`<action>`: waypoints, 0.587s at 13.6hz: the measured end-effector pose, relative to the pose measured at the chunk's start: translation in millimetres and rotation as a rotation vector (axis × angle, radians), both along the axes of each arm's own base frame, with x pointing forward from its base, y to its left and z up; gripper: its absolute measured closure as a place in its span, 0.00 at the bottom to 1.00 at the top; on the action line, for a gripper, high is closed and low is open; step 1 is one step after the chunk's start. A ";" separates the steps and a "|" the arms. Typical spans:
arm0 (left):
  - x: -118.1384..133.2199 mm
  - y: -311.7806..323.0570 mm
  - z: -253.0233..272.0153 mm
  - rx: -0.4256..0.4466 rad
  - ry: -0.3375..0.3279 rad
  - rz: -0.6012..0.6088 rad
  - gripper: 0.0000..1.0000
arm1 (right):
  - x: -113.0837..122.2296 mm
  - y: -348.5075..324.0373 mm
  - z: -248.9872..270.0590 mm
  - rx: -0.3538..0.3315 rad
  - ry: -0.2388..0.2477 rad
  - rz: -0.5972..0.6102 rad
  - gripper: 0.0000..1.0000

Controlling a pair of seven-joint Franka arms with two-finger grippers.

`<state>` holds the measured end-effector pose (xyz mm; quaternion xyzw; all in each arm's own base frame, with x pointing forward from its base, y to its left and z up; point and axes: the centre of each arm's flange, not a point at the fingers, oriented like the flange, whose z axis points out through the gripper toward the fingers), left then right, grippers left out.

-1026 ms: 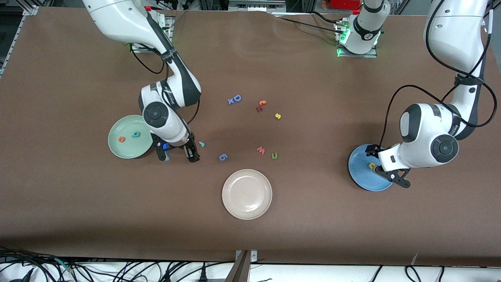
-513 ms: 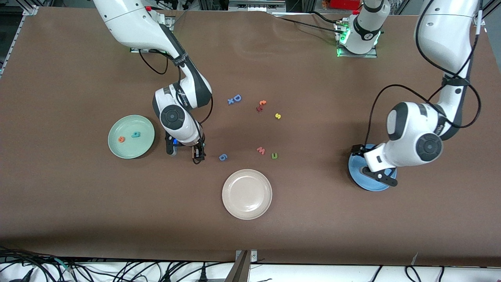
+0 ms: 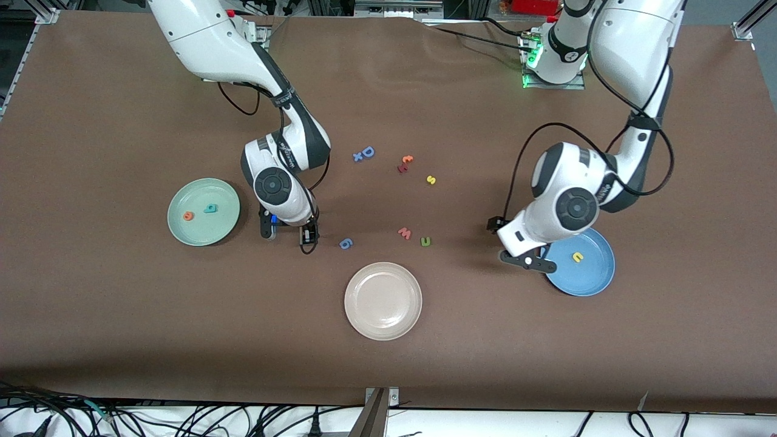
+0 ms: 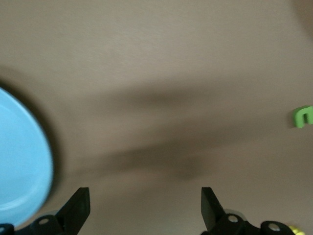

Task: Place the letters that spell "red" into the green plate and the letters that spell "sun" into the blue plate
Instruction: 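Grasp the teal r with the right gripper while the left gripper reaches yellow s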

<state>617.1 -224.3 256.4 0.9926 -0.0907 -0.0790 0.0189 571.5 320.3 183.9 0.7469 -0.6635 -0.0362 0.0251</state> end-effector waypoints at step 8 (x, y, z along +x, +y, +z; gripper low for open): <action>-70.4 -61.6 -39.2 -0.026 -0.054 0.077 0.00 | -3.8 0.5 -3.4 -0.005 0.008 -0.004 0.37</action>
